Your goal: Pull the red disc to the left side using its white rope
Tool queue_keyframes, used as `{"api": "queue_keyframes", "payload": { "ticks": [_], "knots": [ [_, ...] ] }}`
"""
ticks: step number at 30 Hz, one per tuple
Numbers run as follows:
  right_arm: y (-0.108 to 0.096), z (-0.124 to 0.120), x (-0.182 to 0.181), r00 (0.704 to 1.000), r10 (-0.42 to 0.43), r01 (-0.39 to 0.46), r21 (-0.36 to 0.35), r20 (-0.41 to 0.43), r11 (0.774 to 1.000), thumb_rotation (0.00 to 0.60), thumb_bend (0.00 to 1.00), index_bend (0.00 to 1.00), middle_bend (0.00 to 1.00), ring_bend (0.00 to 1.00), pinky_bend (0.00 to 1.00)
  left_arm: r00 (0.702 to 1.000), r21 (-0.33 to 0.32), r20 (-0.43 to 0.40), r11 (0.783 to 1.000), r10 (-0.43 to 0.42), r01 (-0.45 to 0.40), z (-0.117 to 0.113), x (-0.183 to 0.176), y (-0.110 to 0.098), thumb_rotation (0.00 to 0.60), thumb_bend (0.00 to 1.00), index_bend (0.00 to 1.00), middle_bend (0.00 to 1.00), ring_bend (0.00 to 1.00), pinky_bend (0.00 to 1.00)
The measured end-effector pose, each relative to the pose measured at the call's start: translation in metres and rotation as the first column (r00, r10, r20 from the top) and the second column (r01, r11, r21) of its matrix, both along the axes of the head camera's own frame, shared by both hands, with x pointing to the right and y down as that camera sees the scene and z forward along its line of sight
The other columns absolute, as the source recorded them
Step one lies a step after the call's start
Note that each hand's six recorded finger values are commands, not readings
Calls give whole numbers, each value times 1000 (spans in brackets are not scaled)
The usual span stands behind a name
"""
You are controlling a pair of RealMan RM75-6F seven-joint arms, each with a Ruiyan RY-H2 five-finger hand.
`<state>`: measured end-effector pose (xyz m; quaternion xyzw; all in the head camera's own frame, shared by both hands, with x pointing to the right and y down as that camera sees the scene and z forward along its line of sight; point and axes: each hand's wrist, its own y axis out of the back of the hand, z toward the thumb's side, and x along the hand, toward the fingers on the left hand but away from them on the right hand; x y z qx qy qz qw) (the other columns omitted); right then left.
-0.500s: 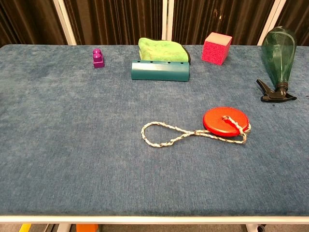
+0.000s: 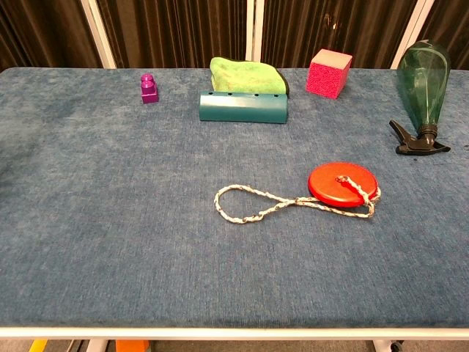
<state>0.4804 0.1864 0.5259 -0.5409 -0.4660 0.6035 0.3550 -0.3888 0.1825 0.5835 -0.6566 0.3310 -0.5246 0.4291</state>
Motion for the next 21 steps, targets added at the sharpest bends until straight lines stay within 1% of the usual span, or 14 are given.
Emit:
{"api": "queue_keyframes", "payload": {
  "ticks": [2,5,8,9,10,11,12,14,15,18,21],
  "knots": [
    [0,-1,3,1000,5,-5,4,-6,1000,600,195,0,0,0,0,998,-22,-32,999,46,-46,6,17,-1,600,139,129,43,0,140],
    [0,-3,10,1000,26,-26,8,-9,1000,600,195,0,0,0,0,987,-57,-100,990,125,-131,18,51,-4,600,139,129,43,0,140],
    [-1,-4,15,999,40,-40,13,-10,999,600,195,0,0,0,0,964,-95,-174,971,202,-221,31,89,-4,600,139,129,63,0,140],
    [-1,-4,17,999,43,-43,13,-12,999,600,195,0,0,0,0,947,-114,-209,956,243,-270,39,109,-3,600,139,129,72,0,140],
    [-1,-4,18,999,44,-44,13,-12,999,600,195,0,0,0,0,940,-121,-222,949,259,-291,42,117,-3,600,139,129,85,0,140],
    [-1,-5,18,999,45,-45,13,-12,999,600,195,0,0,0,0,928,-132,-242,938,284,-321,47,130,-2,600,140,129,88,0,140],
    [0,-5,19,999,47,-46,14,-12,999,600,195,0,0,0,0,911,-145,-268,922,313,-360,54,146,0,600,140,129,88,0,140],
    [-1,-6,21,999,49,-49,15,-12,999,600,195,0,0,0,0,885,-162,-304,897,352,-412,65,170,2,600,140,129,88,0,140],
    [-1,-7,22,999,51,-51,16,-11,999,600,195,0,0,0,0,869,-172,-323,880,375,-443,73,185,3,600,140,129,88,0,140],
    [-1,-8,26,998,58,-58,17,-13,998,600,195,0,0,0,0,837,-202,-360,841,412,-501,93,215,3,600,140,130,88,0,140],
    [-1,-8,31,998,68,-68,18,-15,998,600,195,0,0,0,0,815,-232,-394,812,425,-536,109,237,3,600,139,129,93,0,140]
  ]
}}
